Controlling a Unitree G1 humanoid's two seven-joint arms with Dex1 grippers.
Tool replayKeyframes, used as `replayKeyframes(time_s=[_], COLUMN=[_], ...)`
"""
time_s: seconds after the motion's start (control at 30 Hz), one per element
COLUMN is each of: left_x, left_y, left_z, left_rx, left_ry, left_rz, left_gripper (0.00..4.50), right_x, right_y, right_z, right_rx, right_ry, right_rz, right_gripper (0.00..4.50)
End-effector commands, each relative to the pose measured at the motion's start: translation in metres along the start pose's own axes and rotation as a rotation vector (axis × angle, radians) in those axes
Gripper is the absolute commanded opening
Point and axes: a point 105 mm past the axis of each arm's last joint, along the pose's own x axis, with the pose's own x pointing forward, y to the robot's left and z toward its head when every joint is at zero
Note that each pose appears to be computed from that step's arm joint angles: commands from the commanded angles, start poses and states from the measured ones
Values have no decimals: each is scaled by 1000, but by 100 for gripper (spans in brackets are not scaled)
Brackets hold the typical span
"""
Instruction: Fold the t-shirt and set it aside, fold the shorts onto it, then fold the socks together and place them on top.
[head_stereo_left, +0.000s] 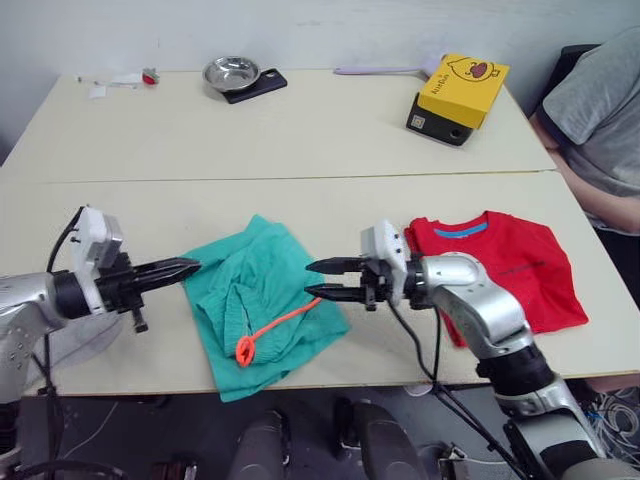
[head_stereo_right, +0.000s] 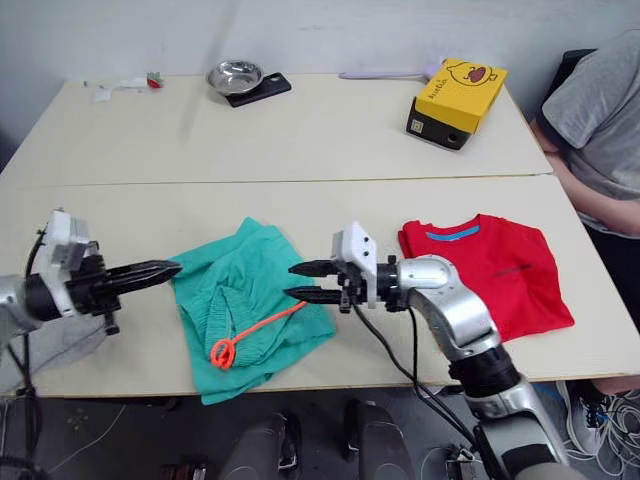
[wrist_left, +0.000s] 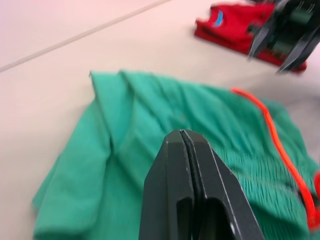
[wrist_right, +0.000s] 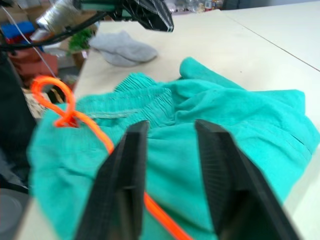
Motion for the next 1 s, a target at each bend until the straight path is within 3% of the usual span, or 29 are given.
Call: replayKeyframes(time_s=[0.03, 0.2, 0.33, 0.5, 0.57, 0.63, 0.77, 0.9, 1.0], left_x=[25, 53, 59, 50, 44, 41, 31, 27, 30], left_y=[-1, -2, 5, 24, 29, 27, 10, -1, -13], left_z=[0, -38, -58, -73, -72, -61, -31, -24, -32], left_rx=[73, 142, 157, 153, 174, 194, 191, 177, 174], left_ry=[-37, 57, 118, 173, 167, 100, -28, -34, 2], left_rz=[-7, -25, 27, 171, 195, 168, 10, -59, -70], left_gripper=[0, 0, 0, 0, 0, 0, 0, 0, 0], right_x=[8, 18, 12, -10, -21, -28, -24, -6, 21], right_y=[4, 5, 18, 31, 37, 36, 19, -2, -20], right_z=[-10, -30, -56, -52, -49, -41, -7, 5, -7], right_rx=[-94, -120, -149, -121, -111, -88, -8, 2, -26], right_ry=[28, 69, 188, 158, 135, 102, -35, -66, 11], right_rz=[10, 1, 74, 127, 157, 145, 78, 18, -52], right_gripper=[3, 3, 3, 3, 3, 3, 3, 3, 3])
